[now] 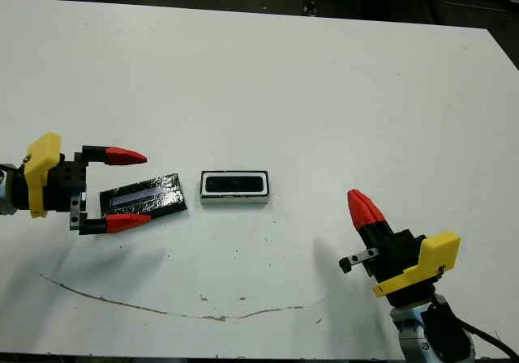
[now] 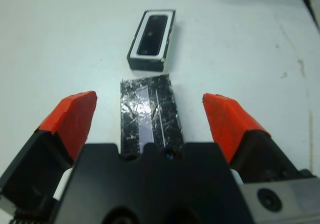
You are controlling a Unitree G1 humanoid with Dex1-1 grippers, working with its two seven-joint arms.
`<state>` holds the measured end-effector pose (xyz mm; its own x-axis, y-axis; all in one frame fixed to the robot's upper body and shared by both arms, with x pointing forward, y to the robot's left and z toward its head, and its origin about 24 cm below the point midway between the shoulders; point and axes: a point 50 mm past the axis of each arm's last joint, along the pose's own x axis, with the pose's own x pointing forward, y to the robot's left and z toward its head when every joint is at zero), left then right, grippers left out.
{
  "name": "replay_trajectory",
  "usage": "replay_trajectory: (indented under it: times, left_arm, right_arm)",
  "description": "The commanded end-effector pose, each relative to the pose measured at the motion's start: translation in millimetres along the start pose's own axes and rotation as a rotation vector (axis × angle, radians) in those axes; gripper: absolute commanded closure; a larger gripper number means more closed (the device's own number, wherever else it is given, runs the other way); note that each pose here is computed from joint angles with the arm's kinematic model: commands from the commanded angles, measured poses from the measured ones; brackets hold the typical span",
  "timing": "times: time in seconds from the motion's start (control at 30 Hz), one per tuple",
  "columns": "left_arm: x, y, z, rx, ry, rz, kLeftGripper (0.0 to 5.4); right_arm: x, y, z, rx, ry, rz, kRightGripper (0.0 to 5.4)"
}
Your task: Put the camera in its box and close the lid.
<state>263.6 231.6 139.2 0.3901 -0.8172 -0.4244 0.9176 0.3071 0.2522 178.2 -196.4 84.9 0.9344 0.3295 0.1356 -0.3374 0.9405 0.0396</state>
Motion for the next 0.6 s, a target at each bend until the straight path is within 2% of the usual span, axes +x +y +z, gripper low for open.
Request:
replay_trajectory:
  times: [0.03, 0.37, 0.6]
  left_arm:
    - [2, -3.7, -10.7, -0.042, 0.033, 0.017, 0.0]
    - [0, -2.2, -20.7, -0.032, 0.126, 0.042, 0.0]
    - [-2, -0.3, -23.9, -0.048, 0.131, 0.011, 0.0]
  right_arm:
    - [-2.6, -1.9, -1.3, -0.002, 0.008, -0.004, 5.38]
    - [-3.0, -1.3, -1.4, 0.016, 0.009, 0.009, 5.38]
    - [-3.8, -1.5, -0.3, -0.005, 0.016, -0.004, 5.38]
